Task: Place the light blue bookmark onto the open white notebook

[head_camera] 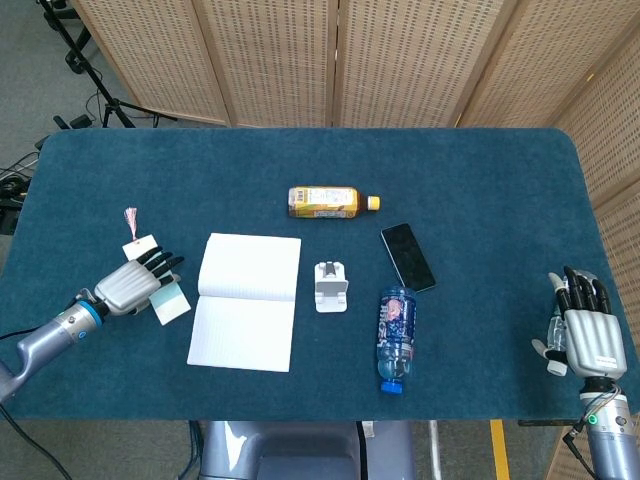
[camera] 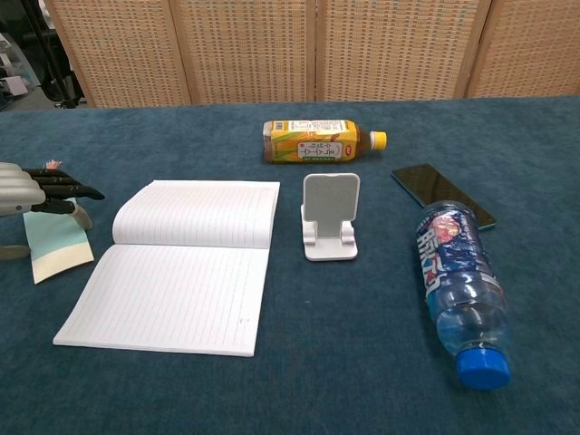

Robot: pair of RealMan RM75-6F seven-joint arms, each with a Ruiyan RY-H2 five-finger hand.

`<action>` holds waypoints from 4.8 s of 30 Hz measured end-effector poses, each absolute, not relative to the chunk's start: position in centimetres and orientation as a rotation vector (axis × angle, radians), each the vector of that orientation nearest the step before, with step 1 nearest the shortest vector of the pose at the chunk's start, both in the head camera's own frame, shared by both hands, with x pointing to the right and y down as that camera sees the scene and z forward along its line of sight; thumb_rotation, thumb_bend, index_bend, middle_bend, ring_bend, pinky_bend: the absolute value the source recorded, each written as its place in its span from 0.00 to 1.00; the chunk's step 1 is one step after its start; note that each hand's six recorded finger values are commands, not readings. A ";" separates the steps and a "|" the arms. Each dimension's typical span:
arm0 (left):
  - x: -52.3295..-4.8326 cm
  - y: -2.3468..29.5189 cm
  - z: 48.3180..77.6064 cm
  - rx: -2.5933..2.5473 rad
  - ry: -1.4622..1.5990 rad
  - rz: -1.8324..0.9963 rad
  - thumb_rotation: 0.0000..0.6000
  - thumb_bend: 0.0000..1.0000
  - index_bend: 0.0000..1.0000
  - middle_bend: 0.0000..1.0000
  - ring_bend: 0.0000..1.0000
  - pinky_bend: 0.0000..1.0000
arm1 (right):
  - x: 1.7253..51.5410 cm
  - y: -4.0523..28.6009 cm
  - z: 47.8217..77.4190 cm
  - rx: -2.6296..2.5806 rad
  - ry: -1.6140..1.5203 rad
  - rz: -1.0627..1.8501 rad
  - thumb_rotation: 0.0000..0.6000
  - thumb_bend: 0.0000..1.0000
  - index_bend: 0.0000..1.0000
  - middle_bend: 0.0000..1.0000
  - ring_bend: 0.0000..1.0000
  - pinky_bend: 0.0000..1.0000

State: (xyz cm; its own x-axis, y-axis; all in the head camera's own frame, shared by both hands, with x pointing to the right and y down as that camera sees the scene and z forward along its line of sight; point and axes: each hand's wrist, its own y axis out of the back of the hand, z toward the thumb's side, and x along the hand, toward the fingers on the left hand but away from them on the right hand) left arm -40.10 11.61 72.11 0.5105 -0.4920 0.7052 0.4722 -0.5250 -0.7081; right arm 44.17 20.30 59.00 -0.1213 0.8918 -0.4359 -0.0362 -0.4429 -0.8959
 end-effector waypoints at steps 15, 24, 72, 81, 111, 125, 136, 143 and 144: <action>-40.5 9.8 70.3 -1.734 0.093 -1.203 1.00 0.39 0.30 0.00 0.00 0.00 | 44.2 20.3 58.9 -1.433 -0.994 1.653 1.00 0.00 0.00 0.00 0.00 0.00; -40.2 9.3 68.5 -1.750 0.122 -1.213 1.00 0.38 0.31 0.00 0.00 0.00 | 44.1 20.3 58.8 -1.439 -0.997 1.646 1.00 0.00 0.00 0.00 0.00 0.00; -30.3 10.3 62.2 -1.943 0.054 -1.530 1.00 0.37 0.35 0.00 0.00 0.00 | 43.8 20.9 55.1 -1.489 -1.089 1.505 1.00 0.00 0.00 0.00 0.00 0.00; -27.3 11.0 62.6 -2.001 0.028 -1.527 1.00 0.38 0.35 0.00 0.00 0.00 | 44.2 20.8 54.6 -1.483 -1.117 1.498 1.00 0.00 0.00 0.00 0.00 0.00; -23.0 12.5 63.8 -2.109 -0.022 -1.604 1.00 0.38 0.35 0.00 0.00 0.00 | 44.7 20.7 53.8 -1.470 -1.151 1.483 1.00 0.00 0.00 0.00 0.00 0.00; -22.0 12.9 64.2 -2.101 -0.027 -1.623 1.00 0.37 0.35 0.00 0.00 0.00 | 44.8 20.7 53.7 -1.472 -1.157 1.481 1.00 0.00 0.00 0.00 0.00 0.00; -21.2 12.6 64.5 -2.095 0.035 -1.615 1.00 0.36 0.35 0.00 0.00 0.00 | 44.9 20.7 53.6 -1.472 -1.162 1.477 1.00 0.00 0.00 0.00 0.00 0.00; -20.6 12.6 64.7 -2.111 0.058 -1.612 1.00 0.36 0.35 0.00 0.00 0.00 | 45.0 20.7 53.5 -1.471 -1.165 1.476 1.00 0.00 0.00 0.00 0.00 0.00; -20.5 12.7 64.7 -2.112 0.056 -1.612 1.00 0.36 0.35 0.00 0.00 0.00 | 45.0 20.7 53.5 -1.471 -1.166 1.476 1.00 0.00 0.00 0.00 0.00 0.00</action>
